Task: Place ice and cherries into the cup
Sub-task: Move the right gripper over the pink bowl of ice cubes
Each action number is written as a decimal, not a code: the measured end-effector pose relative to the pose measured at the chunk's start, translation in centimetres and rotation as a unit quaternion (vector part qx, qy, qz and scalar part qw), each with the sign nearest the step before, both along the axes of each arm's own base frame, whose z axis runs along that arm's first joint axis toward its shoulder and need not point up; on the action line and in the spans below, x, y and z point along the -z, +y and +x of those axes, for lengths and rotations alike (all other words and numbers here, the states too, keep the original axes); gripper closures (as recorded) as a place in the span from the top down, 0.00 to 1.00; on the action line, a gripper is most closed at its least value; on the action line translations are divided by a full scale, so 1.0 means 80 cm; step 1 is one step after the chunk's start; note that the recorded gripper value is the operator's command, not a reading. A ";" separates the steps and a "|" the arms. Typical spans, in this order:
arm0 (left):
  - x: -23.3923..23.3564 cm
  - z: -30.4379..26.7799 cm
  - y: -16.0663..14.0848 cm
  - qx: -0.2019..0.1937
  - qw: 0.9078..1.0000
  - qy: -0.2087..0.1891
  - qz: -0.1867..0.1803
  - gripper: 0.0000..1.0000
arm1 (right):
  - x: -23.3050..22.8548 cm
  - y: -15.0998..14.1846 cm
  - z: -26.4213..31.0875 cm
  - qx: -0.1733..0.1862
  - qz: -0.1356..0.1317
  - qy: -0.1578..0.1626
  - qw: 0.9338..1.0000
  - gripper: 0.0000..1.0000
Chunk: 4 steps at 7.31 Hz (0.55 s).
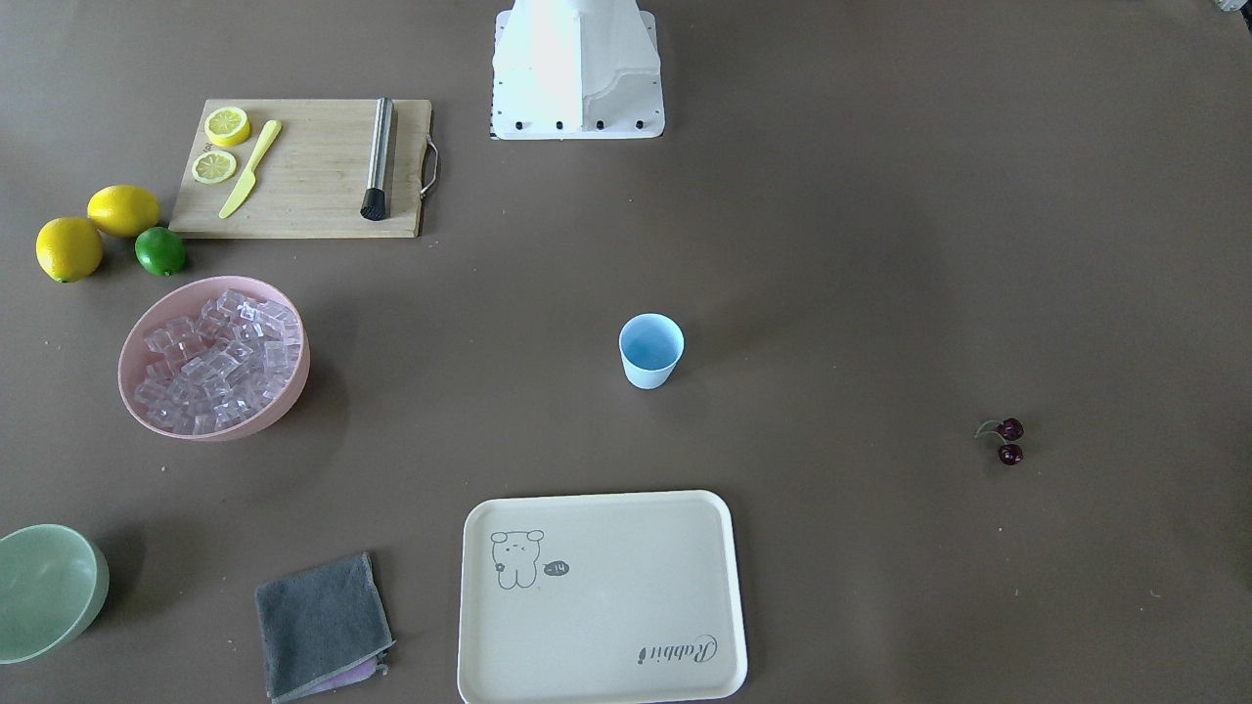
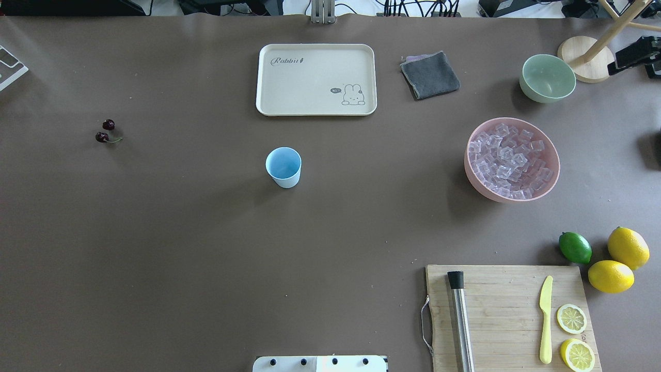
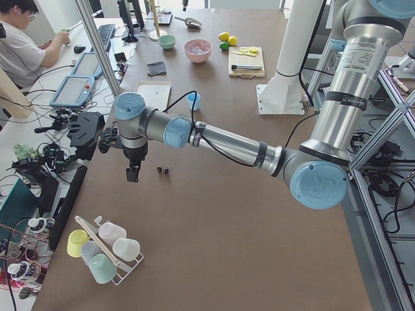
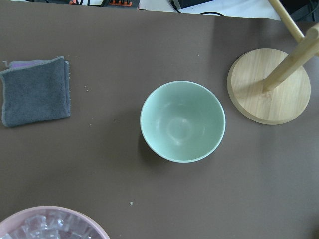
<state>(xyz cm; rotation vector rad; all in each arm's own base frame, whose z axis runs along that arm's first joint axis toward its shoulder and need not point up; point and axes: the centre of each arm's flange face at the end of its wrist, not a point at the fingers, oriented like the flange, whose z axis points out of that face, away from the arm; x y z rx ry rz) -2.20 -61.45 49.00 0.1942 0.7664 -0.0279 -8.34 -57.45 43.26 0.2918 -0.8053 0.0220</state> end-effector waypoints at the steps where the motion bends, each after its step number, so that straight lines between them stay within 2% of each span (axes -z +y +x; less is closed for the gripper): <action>1: 0.002 0.000 0.000 0.000 1.000 0.000 0.002 0.98 | 0.018 -0.002 -0.042 -0.016 -0.023 -0.008 1.000 1.00; 4: 0.006 0.001 0.000 0.001 1.000 0.001 0.003 0.98 | 0.047 0.005 -0.150 -0.060 -0.078 -0.010 0.995 0.99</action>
